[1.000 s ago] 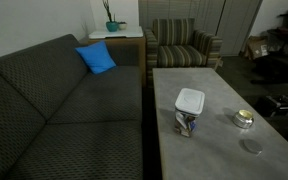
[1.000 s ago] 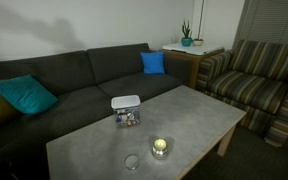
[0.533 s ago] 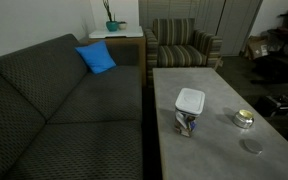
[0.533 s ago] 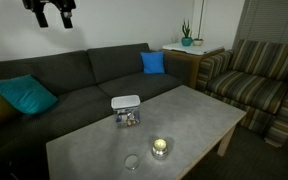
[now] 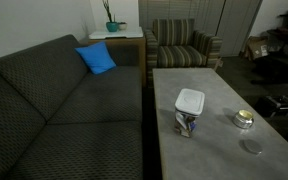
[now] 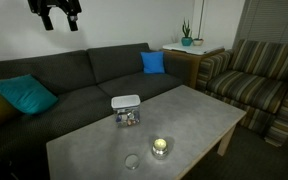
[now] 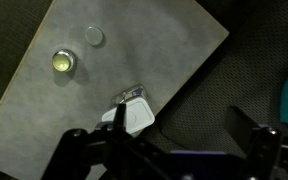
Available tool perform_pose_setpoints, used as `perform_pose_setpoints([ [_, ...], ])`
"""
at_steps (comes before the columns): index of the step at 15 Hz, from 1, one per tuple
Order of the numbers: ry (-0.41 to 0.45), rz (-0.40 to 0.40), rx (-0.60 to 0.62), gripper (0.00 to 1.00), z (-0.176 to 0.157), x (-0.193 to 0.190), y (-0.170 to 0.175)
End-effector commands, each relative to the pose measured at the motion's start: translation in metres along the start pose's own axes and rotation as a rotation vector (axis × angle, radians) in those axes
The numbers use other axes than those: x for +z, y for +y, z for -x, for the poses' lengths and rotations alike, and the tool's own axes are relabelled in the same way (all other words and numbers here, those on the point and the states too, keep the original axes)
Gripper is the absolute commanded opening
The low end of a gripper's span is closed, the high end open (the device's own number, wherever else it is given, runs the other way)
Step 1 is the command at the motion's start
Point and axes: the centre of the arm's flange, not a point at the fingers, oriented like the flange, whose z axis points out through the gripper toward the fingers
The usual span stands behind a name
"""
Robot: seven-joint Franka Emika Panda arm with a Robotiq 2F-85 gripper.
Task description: Press the button on the white lid then remove the lid from the jar and put it on the table
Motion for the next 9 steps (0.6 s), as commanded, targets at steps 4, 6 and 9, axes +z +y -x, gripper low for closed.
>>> perform_pose_setpoints([
  [4,-0.165,0.038,0.065,1.00,-0.086,0.093,0.044],
  [6,-0.189,0.034,0.083,1.00,-0.116,0.115,0.059],
  [9,-0.219,0.007,0.081,1.00,-0.161,0.156,0.063],
])
